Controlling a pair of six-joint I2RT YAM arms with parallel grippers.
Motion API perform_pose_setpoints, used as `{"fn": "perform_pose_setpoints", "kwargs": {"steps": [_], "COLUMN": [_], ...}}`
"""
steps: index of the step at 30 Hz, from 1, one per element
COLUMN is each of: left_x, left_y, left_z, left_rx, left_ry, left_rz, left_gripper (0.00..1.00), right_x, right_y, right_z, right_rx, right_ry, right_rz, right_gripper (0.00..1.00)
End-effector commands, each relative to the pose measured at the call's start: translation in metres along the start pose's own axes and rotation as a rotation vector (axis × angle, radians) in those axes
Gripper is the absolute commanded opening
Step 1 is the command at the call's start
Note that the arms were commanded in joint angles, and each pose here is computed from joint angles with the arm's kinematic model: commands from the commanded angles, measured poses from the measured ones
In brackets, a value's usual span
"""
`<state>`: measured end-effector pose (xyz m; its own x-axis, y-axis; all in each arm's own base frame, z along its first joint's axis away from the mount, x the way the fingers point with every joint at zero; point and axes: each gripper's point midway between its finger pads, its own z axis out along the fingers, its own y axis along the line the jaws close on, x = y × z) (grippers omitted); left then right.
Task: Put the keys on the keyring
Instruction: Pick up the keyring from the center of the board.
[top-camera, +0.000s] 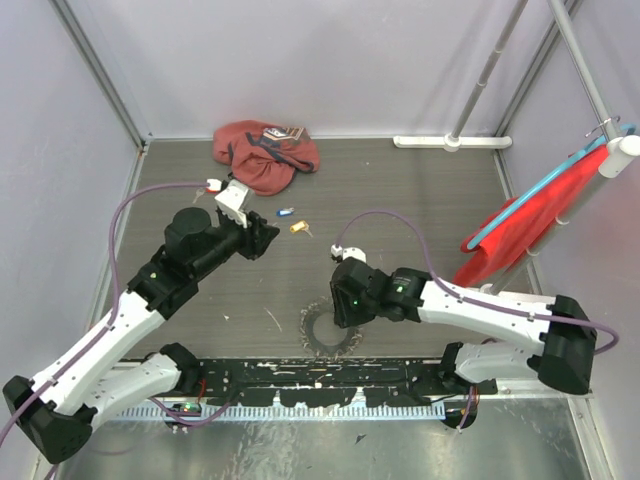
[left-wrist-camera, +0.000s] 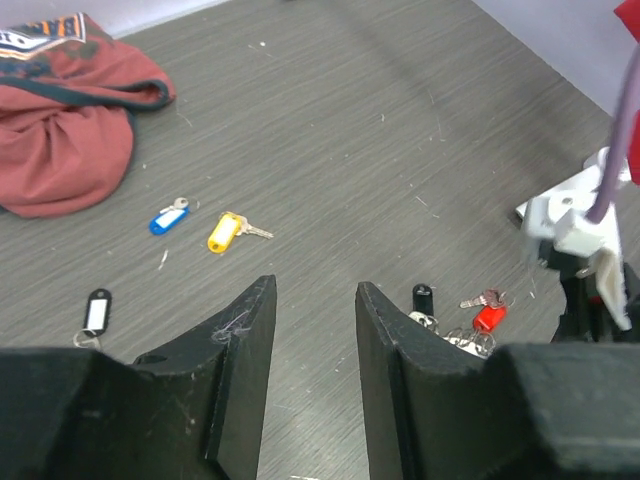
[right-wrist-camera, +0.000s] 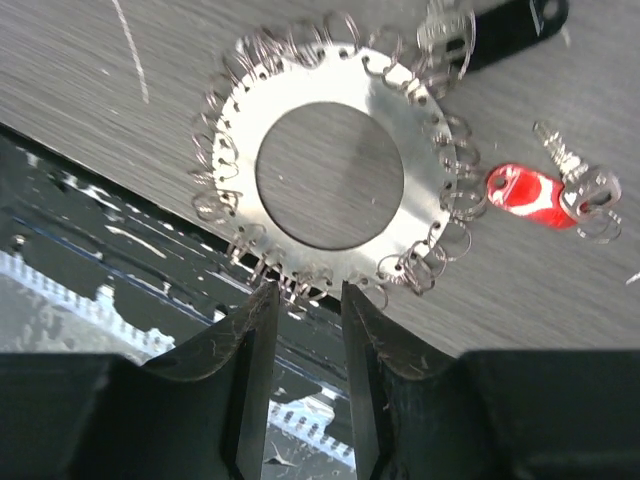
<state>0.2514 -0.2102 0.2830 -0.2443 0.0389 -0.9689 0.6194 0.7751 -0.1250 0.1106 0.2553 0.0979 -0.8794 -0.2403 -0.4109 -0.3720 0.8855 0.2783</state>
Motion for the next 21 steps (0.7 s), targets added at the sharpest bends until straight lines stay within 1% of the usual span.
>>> {"fn": "perform_pose_setpoints", "kwargs": {"steps": [1,4,6,9,11,14,17,21], "left_x": [0.001,0.007,0.013,0.026,0.037,0.04,0.039,0.046], "left_y": [-0.005,0.007,0.013,0.022,0.029,0.031,0.032,0.033], "left_z": [0.016,0.021,0.021,0.018,0.016,0.015,0.012,0.001], "left_rx": [0.052,0.05,0.046,0.021,-0.015,-0.026,-0.035,-0.026], "left_ry": [-0.029,-0.024,-0.012,0.022,0.046,0.057,0.092,0.175], "left_rz": [-0.054,-0.109,-0.111,-0.077,-0.068,-0.065,-0.05,0.013], "left_gripper": [0.45,0.44,0.44,0.44,0.44,0.45,0.45,0.46], "right_x": [-0.027,-0.029,-0.024,-0.014,-0.008,0.001,0.016,0.03], "right_y": [0.022,0.028,0.026,0.018,0.011,0.006,0.015,0.027], "right_z": [-0.016,-0.019,-0.015,-0.008,-0.006,-0.004,-0.002,0.008], "right_rx": [-0.159,-0.203,-0.204,-0.182,-0.15,-0.107,-0.106,-0.137], "right_ry": [-0.106,-0.121,-0.111,-0.094,-0.096,-0.1,-0.102,-0.092], "right_rz": [-0.051,-0.057,-0.034,0.023,0.056,0.084,0.087,0.107], "right_gripper": [0.38,0.38,0.37,0.34,0.33,0.33,0.33,0.33]}}
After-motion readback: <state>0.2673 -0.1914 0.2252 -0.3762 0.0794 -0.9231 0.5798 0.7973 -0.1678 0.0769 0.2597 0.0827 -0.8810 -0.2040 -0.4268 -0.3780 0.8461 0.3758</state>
